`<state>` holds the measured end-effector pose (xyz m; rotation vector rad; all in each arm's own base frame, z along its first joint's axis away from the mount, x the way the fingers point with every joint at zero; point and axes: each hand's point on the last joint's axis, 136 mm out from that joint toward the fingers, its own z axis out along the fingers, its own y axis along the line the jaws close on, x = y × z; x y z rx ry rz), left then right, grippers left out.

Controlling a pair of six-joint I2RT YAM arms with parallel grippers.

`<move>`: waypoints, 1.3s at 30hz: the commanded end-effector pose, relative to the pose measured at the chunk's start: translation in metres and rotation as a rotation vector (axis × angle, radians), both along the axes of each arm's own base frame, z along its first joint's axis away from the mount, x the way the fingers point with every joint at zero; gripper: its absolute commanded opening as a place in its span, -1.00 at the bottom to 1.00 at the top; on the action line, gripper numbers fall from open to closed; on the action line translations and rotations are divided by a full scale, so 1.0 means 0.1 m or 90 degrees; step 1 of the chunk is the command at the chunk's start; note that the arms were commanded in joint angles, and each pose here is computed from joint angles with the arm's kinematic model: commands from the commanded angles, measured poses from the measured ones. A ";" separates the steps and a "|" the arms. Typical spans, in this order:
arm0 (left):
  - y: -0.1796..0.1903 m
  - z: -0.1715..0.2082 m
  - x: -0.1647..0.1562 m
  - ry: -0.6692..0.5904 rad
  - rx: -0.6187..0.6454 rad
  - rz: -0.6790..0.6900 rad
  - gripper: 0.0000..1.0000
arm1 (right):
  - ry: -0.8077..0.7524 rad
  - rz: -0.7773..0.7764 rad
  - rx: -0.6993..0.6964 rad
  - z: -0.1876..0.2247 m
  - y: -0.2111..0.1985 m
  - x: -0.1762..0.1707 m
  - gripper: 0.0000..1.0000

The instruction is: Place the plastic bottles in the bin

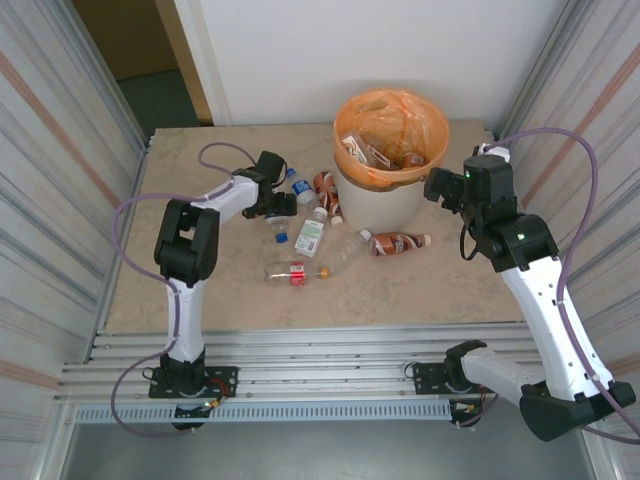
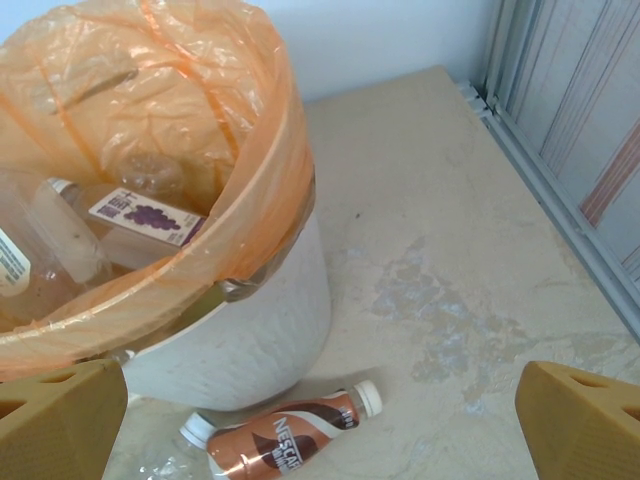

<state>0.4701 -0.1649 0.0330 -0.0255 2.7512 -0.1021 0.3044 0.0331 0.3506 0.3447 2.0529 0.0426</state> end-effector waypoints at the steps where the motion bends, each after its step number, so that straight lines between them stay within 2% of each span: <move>1: 0.07 -0.03 0.02 0.015 0.011 0.003 0.79 | -0.015 -0.008 0.016 0.04 -0.02 0.00 0.96; 6: 0.07 -0.10 0.00 0.028 0.005 0.006 0.66 | -0.018 -0.003 0.020 0.06 0.01 0.01 0.96; 11: 0.06 -0.12 -0.01 0.032 0.000 0.006 0.43 | -0.018 0.000 0.021 0.06 0.02 0.02 0.96; 18: 0.03 -0.01 -0.02 0.018 -0.019 0.004 0.11 | -0.020 0.009 0.029 0.07 0.06 0.06 0.96; 23: 0.05 0.11 -0.05 0.004 -0.038 0.009 -0.01 | -0.014 0.019 0.034 0.04 0.10 0.09 0.96; 24: 0.05 0.26 -0.04 -0.015 -0.050 0.011 -0.02 | -0.013 0.023 0.036 0.04 0.12 0.09 0.96; 33: 0.10 0.82 -0.15 -0.091 -0.115 0.027 -0.11 | -0.017 0.085 0.060 0.04 0.34 0.12 0.96; 39: 0.10 1.22 -0.29 -0.145 -0.158 0.030 -0.13 | -0.026 0.166 0.069 0.07 0.74 0.08 0.96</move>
